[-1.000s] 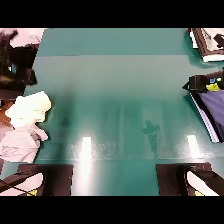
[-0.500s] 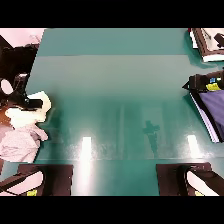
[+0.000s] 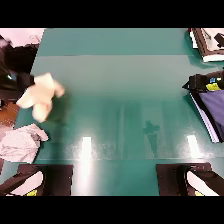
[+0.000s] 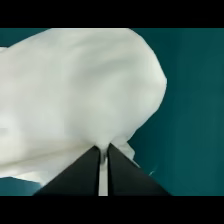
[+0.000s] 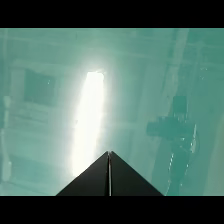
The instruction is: Fold the shirts.
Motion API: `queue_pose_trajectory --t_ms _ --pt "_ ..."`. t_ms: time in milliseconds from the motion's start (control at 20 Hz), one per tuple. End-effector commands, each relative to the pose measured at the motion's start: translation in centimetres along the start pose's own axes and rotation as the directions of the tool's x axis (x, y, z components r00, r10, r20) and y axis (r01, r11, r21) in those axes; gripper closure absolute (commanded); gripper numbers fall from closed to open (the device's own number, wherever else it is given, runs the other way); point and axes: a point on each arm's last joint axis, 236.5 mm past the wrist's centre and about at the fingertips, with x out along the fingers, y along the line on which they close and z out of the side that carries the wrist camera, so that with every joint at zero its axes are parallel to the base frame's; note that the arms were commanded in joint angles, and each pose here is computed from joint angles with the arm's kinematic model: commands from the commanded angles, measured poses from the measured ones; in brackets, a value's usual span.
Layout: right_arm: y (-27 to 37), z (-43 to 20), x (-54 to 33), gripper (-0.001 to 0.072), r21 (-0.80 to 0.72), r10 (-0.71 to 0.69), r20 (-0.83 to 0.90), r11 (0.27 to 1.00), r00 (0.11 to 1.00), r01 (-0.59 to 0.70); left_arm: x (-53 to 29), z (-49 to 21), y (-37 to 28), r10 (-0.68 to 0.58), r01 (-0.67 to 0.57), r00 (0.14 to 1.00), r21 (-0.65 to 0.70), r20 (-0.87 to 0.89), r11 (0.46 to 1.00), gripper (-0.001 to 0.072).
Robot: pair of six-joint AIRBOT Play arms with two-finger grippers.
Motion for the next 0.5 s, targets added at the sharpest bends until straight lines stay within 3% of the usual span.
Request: queue_pose_trajectory --t_ms 0,200,350,450 --pt "0.1 0.0 0.0 0.069 0.001 0.004 0.001 1.0 1.0 -0.004 -10.7 4.5 -12.9 -0.37 0.329 0.918 0.245 0.146 0.912 0.0683" --pt "0.2 0.0 0.0 0.069 0.001 0.007 0.002 1.0 1.0 -0.007 -16.5 4.9 -24.0 -0.569 0.409 0.806 0.538 0.167 0.737 0.0684" --pt "0.2 0.1 0.0 0.069 0.001 0.007 0.006 1.0 1.0 -0.007 -14.0 3.3 -28.3 -0.631 0.487 0.774 0.586 0.055 0.648 0.0683" --pt "0.2 0.2 -0.1 0.069 0.0 0.007 0.01 1.0 1.0 -0.007 -9.7 2.2 -29.6 -0.628 0.543 0.776 0.565 -0.054 0.622 0.0683"
